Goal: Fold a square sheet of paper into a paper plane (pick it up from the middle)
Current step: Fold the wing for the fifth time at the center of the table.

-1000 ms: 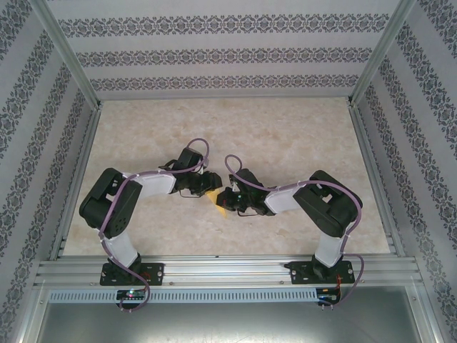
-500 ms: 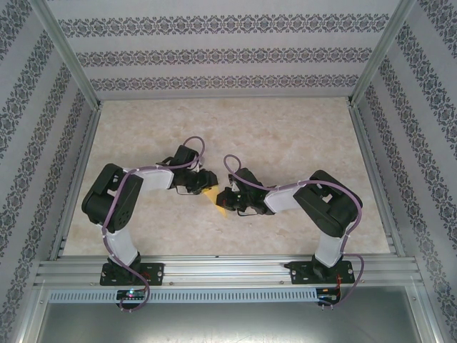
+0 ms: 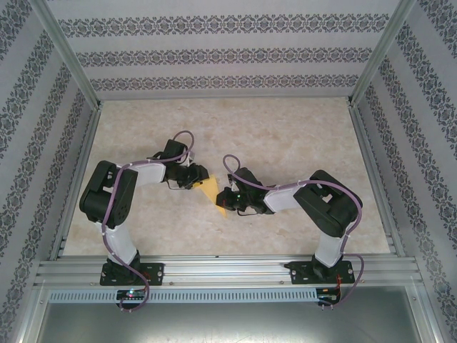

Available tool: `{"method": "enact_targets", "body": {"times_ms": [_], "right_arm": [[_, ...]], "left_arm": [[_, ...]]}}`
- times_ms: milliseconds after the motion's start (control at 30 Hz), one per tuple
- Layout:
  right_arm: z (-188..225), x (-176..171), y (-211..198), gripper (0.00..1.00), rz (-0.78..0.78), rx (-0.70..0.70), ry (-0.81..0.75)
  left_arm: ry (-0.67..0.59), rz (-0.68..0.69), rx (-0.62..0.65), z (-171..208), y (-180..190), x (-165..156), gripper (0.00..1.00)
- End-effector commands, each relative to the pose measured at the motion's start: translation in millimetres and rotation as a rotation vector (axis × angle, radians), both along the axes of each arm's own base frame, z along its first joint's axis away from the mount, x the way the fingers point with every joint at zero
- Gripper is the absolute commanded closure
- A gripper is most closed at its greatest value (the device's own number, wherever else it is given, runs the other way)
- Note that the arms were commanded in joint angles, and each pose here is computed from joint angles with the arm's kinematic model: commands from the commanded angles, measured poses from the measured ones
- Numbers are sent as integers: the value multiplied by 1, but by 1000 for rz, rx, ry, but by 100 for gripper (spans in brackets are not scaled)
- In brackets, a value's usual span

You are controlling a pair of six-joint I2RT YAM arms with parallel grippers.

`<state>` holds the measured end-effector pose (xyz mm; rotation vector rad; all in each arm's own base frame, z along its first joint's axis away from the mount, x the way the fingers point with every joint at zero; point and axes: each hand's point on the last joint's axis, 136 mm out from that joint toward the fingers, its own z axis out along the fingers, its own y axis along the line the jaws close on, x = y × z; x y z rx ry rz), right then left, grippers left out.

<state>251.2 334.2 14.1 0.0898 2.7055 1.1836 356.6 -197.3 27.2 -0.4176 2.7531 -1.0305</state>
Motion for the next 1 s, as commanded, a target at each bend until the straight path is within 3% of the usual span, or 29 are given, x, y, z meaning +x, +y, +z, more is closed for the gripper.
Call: {"method": "enact_targets", "body": {"times_ms": [0,233,433,567,800,967], "right_arm": [[-55,-44,-45,100,11,-220,194],[-54,-43,-41,100,21,-214,193],[-51,-39,-36,100,23,-204,184],[-51,-39,-35,100,24,-206,186],[-52,-40,-37,100,20,-211,186],[-45,-37,-33,100,28,-189,169]], "left_arm": [[45,91,142,-24,46,10,59],[24,113,133,-1,59,26,58],[-65,97,43,42,44,20,56],[-109,17,-23,58,16,7,56],[-86,-122,-51,41,-39,-1,58],[-15,-107,26,2,-33,-1,60]]}}
